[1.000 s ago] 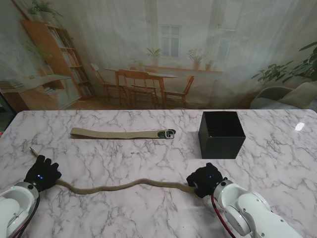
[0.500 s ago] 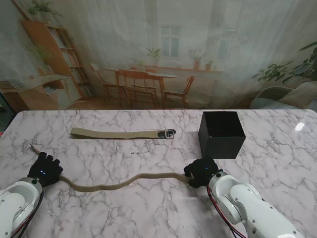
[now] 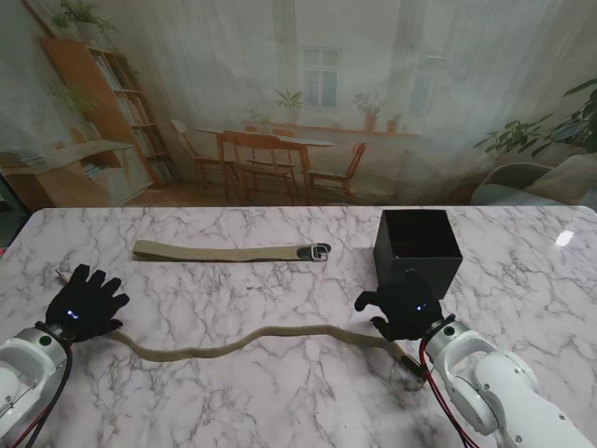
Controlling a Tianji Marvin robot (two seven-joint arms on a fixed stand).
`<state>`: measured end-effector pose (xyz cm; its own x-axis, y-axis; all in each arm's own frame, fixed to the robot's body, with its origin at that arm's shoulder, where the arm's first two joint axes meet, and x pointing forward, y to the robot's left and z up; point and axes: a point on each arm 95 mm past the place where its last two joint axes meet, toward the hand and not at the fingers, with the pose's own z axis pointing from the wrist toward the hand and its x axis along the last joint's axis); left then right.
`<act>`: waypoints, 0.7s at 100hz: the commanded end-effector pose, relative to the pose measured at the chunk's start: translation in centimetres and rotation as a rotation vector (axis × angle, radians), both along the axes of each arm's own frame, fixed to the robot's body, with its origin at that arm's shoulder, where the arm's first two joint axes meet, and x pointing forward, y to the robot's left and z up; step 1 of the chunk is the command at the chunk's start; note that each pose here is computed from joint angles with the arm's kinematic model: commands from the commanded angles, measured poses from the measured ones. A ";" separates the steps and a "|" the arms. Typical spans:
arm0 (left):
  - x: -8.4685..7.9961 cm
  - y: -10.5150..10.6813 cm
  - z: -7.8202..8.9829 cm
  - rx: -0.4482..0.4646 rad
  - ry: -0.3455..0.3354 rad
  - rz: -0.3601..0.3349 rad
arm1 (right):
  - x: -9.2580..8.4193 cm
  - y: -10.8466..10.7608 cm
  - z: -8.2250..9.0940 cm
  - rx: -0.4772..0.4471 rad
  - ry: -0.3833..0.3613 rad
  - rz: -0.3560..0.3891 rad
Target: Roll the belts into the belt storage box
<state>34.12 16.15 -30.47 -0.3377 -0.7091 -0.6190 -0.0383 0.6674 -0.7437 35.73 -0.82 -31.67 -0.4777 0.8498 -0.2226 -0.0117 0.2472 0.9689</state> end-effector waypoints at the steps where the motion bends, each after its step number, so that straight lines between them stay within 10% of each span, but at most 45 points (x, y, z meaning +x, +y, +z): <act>1: 0.2 -1.4 1.5 -0.042 -0.012 -0.040 | -0.3 -1.4 0.4 -0.074 0.008 0.028; 18: 0.4 -3.8 3.6 -0.081 -0.015 -0.148 | -1.0 -3.6 0.2 -0.131 0.146 0.075; 35: 0.8 -5.8 4.6 -0.111 -0.013 -0.216 | -1.4 -5.2 -0.7 -0.179 0.121 0.085; 70: 1.0 -8.2 4.3 -0.214 -0.008 -0.206 | -2.2 -6.4 -3.7 -0.149 0.173 0.099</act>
<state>35.35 8.86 -26.07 -0.4925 -0.7153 -0.4957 0.0993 0.5196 -0.8486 34.11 -7.04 -34.13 -0.5931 0.7610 -0.2629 0.0908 0.3877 0.9173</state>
